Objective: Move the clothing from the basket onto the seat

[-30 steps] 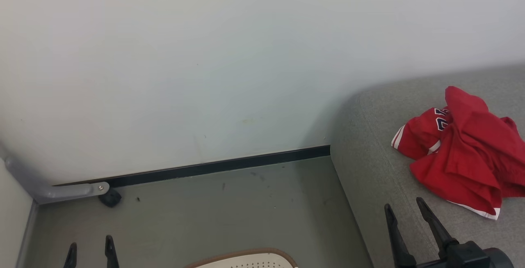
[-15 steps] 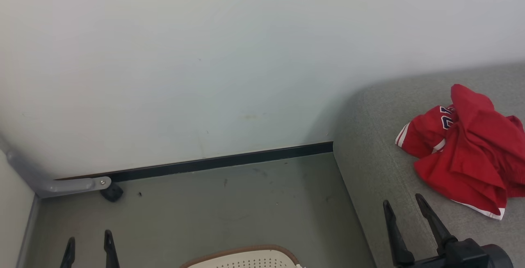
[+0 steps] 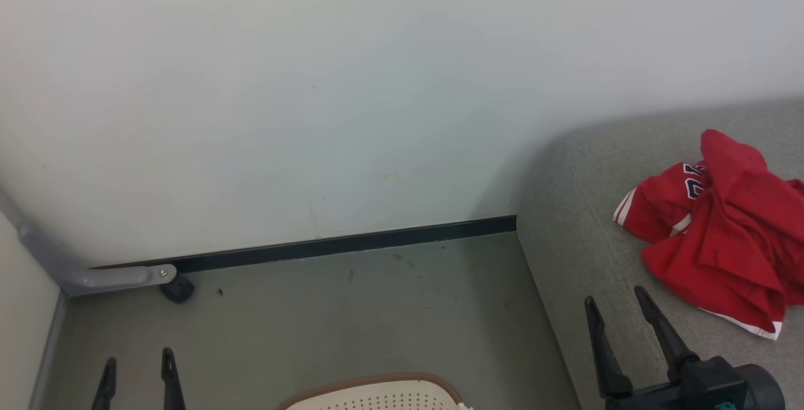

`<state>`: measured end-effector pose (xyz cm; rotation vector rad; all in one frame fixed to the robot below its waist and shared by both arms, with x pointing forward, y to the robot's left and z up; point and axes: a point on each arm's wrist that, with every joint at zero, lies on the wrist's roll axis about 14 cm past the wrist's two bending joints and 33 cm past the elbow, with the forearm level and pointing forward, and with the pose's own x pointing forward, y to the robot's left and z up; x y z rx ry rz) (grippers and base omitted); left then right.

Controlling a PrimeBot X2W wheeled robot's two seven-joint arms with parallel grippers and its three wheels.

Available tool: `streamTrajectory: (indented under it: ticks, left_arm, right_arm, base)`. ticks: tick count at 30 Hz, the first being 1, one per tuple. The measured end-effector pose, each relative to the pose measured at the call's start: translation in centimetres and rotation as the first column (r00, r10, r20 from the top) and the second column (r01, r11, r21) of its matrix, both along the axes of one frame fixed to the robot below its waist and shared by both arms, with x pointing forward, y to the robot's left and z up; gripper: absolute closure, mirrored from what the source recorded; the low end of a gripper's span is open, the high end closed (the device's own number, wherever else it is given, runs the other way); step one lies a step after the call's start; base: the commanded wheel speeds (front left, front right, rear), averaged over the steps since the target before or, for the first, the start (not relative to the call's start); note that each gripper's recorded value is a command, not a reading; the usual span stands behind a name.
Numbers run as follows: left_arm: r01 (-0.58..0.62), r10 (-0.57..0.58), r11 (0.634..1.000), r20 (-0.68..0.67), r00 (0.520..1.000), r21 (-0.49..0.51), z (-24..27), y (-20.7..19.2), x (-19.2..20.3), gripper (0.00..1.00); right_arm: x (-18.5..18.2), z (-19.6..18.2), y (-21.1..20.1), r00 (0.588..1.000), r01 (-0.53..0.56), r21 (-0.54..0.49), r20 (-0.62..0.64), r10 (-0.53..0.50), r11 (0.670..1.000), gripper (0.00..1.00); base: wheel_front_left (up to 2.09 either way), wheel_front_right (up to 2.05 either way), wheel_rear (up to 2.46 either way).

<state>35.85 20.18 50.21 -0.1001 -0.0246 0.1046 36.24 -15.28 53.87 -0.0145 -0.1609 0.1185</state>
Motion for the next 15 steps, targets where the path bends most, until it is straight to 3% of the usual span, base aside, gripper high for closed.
streamTrajectory:
  ticks: [15]
  left_arm:
    - [0.005,-0.005,1.000,-0.015,1.000,0.004,-0.02,-0.13,0.17,0.00]
  right_arm:
    - [0.12,-0.23,0.11,1.000,0.000,0.005,-0.007,0.000,1.000,0.00]
  base:
    - [0.00,0.00,0.00]
